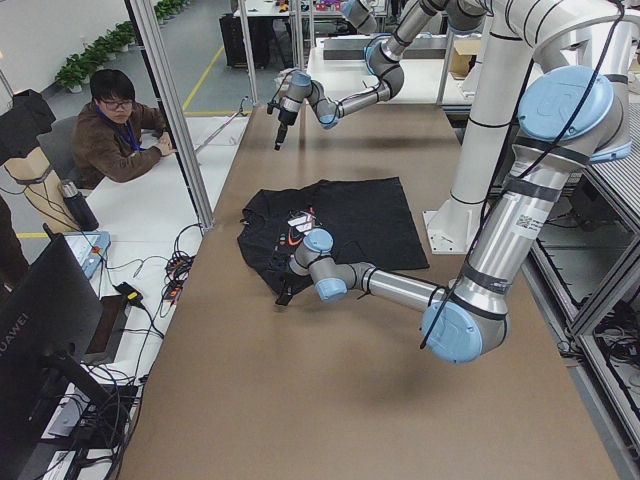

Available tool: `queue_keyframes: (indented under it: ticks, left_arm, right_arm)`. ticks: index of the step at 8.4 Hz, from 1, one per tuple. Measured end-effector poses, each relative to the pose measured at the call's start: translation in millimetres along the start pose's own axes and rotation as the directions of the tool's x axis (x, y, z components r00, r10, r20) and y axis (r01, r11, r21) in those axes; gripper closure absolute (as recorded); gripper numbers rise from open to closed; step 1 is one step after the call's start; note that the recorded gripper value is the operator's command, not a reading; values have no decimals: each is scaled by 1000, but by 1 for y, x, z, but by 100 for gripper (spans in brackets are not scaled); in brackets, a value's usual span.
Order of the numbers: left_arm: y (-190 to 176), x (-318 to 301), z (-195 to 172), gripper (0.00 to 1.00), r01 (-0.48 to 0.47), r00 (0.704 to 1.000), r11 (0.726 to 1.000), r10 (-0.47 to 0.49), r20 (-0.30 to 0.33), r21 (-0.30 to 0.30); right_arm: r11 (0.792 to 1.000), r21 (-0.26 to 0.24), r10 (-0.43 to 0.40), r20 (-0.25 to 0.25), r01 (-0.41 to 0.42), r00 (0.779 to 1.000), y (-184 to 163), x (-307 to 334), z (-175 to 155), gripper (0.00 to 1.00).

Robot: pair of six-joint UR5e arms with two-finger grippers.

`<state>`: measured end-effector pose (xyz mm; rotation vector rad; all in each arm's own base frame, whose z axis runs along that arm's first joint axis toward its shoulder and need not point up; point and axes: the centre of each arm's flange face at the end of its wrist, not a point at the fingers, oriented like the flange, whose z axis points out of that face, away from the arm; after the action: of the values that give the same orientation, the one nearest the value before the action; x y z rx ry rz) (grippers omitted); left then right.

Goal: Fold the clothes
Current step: 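Move the left gripper to the sleeve nearest it and grasp it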

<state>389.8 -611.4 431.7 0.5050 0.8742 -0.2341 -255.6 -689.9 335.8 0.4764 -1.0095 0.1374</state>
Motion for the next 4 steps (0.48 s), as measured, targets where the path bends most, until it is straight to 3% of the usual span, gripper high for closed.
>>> queue_keyframes:
  ticks: [2, 3, 4]
  left_arm:
    - [15, 10, 6, 6, -7, 1000, 1000, 6, -6, -16]
    - [21, 16, 8, 58, -10, 1000, 1000, 10, -11, -21]
    - [24, 19, 9, 100, -11, 1000, 1000, 11, -12, -23]
  right_arm:
    - [1000, 0, -1, 1, 1, 1000, 2, 2, -1, 6]
    - [1000, 0, -2, 1, 2, 1000, 4, 3, -2, 6]
    - [1000, -1, -1, 1, 1, 1000, 6, 5, -3, 6]
